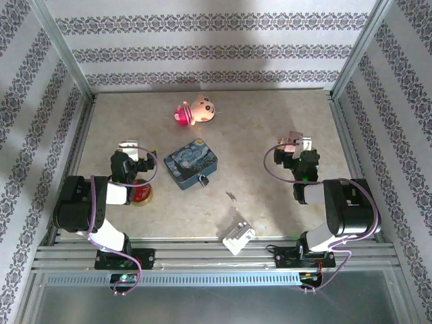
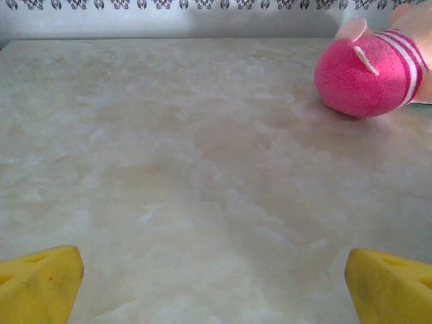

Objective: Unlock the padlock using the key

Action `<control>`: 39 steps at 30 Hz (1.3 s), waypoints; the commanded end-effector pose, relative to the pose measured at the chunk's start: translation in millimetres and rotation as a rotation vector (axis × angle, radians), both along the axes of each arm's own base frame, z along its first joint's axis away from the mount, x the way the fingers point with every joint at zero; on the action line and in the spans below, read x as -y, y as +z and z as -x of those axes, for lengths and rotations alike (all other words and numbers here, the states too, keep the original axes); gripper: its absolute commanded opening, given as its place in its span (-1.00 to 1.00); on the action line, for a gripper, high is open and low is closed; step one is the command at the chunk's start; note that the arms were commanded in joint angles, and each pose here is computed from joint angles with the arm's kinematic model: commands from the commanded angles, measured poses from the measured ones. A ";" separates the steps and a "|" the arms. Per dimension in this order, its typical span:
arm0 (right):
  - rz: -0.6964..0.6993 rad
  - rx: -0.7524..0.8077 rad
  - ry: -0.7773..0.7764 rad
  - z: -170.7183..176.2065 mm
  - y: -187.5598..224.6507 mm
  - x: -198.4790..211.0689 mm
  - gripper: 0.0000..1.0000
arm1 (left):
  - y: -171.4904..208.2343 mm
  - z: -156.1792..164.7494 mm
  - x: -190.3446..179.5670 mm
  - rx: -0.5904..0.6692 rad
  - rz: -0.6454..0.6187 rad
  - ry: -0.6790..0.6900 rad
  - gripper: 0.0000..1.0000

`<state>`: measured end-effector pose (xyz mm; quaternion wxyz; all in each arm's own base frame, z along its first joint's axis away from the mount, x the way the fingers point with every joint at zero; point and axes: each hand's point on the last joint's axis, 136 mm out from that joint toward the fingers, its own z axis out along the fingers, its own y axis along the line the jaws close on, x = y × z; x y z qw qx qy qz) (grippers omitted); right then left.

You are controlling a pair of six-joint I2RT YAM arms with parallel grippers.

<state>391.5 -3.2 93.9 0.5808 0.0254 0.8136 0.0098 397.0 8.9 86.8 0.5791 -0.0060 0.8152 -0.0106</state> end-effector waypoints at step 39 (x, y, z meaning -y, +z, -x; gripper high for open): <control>0.031 0.050 -0.043 -2.1 26.2 3.2 0.96 | 23.7 2.5 -2.6 0.016 0.004 0.026 0.99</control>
